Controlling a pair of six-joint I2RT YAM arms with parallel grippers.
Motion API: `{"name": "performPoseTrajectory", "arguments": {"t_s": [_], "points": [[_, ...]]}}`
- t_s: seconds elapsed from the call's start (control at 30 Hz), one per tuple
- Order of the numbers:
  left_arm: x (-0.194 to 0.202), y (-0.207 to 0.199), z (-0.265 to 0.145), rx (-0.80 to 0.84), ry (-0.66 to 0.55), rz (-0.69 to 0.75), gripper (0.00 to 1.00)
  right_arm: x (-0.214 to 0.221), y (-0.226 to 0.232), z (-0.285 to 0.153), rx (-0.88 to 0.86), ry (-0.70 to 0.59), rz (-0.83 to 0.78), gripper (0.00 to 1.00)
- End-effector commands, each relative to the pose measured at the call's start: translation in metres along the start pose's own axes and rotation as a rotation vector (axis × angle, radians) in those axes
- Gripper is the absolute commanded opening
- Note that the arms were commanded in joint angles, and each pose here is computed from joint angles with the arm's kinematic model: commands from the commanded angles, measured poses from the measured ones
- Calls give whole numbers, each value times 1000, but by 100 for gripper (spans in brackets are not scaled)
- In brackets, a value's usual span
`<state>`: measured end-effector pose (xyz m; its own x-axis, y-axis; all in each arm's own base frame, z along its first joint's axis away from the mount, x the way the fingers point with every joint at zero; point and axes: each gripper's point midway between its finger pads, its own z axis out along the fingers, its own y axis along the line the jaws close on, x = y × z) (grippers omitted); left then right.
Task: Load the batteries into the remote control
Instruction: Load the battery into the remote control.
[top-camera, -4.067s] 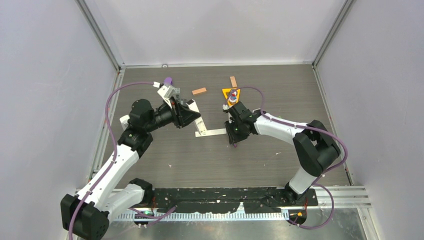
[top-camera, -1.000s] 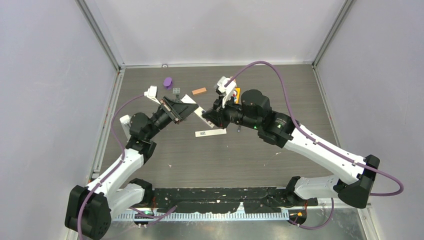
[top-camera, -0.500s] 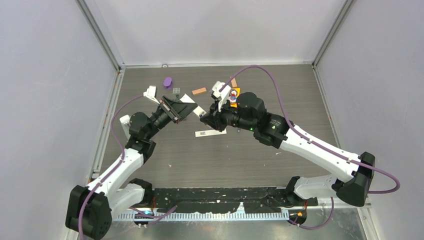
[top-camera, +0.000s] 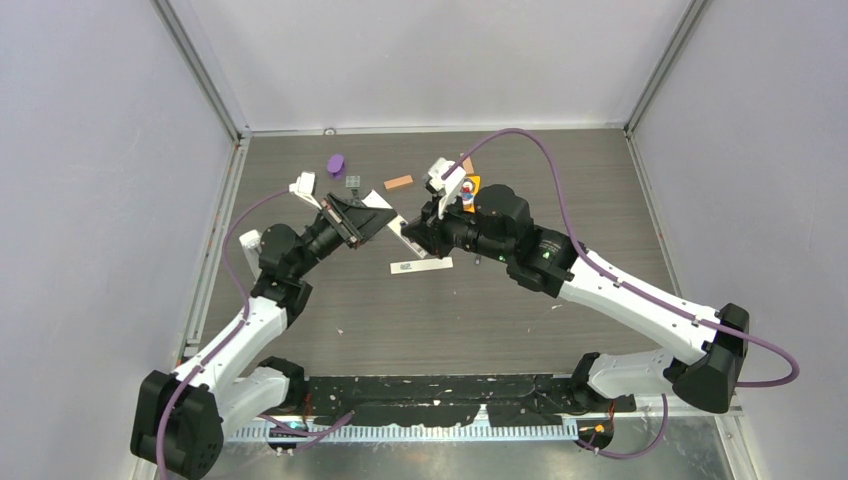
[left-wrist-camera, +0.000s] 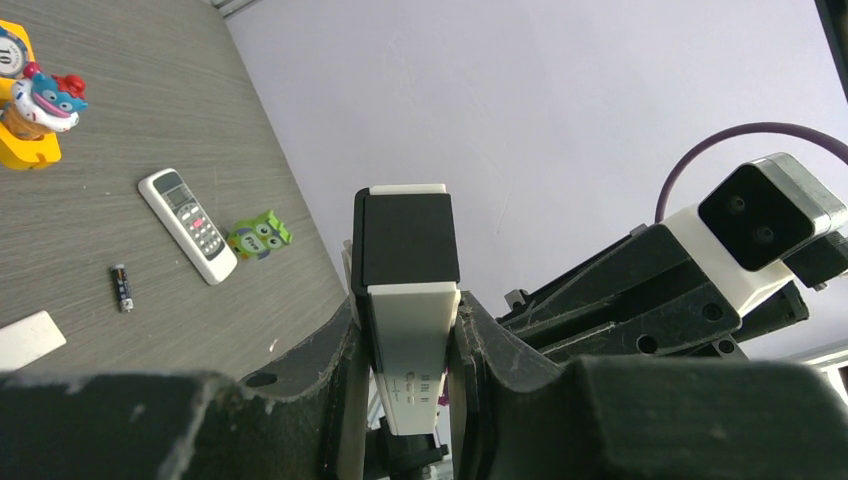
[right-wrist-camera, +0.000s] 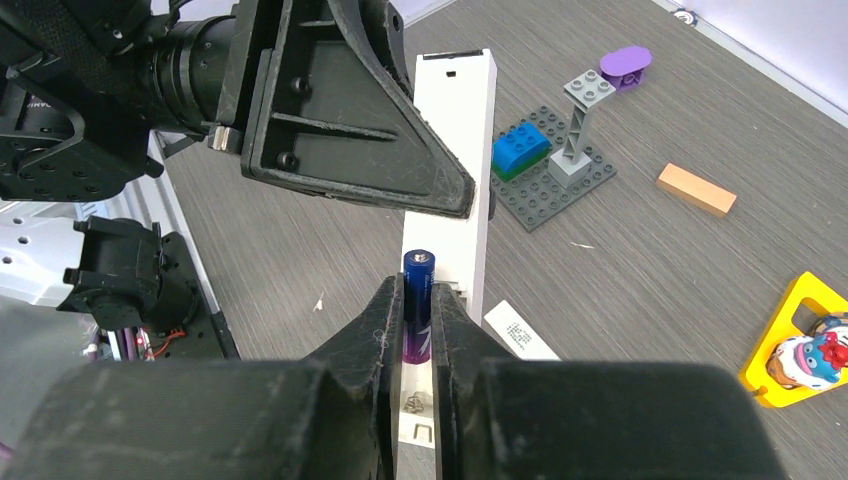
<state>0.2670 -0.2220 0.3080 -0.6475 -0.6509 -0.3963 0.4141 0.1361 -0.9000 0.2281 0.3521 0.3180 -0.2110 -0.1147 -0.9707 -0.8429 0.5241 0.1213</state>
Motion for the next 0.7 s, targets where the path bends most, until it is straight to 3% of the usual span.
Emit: {"name": "performPoseTrajectory", "arguments": {"t_s": [0.0,0.67], "points": [[-9,-37,0,107,-10,66,0,-25,1,-8,5,-92,-2,5],[-13,-52,-3,192,-38,29,0,19,2,-4,-23,80,-46,9]]}}
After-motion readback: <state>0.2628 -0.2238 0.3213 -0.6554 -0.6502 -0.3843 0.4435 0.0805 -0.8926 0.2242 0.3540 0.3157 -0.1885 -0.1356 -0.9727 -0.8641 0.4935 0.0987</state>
